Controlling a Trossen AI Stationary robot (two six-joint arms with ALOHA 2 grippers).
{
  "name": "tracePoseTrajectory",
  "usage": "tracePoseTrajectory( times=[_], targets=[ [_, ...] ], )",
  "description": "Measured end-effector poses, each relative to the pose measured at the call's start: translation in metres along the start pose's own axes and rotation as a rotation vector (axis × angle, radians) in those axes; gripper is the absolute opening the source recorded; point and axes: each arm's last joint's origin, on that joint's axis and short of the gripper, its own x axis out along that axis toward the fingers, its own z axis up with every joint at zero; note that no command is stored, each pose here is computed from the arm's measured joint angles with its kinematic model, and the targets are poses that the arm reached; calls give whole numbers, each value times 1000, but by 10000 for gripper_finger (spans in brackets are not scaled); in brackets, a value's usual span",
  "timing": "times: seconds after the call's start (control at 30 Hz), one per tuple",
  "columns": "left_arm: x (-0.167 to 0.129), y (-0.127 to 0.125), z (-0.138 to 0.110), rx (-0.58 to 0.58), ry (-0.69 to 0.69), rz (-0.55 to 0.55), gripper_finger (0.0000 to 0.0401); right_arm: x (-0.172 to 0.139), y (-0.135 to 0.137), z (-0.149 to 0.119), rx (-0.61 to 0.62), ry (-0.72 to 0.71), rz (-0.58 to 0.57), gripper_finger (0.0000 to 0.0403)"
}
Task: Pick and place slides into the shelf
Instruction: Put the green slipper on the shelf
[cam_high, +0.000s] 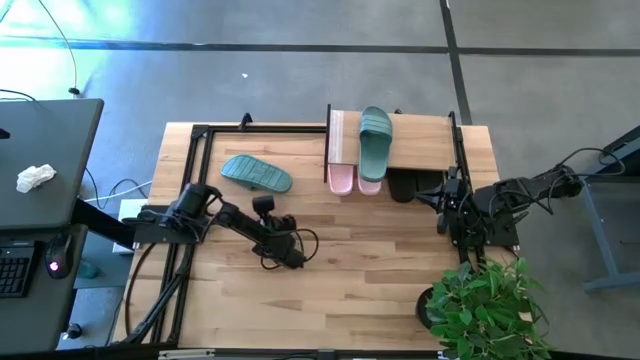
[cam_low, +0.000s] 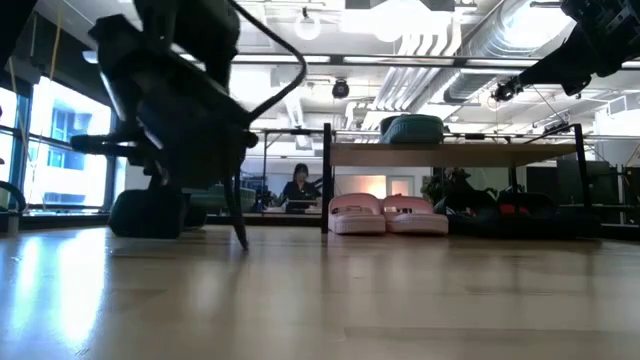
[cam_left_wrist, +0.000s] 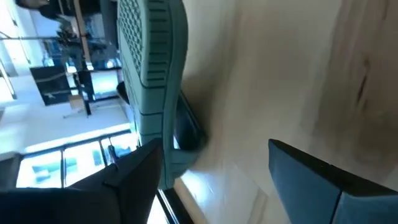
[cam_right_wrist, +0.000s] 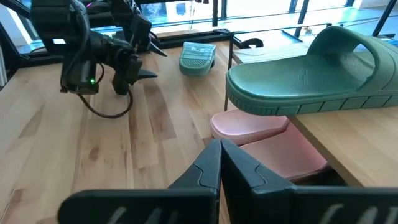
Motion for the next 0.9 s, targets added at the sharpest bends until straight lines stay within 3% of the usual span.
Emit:
tracePoseTrajectory(
  times=[0.57, 0.9],
  targets=[
    [23, 2, -4, -12, -55, 100, 271, 0, 0, 0, -4, -1, 0, 0],
    [39, 8, 7, 68, -50, 103, 271, 0, 0, 0, -4, -1, 0, 0]
  ],
)
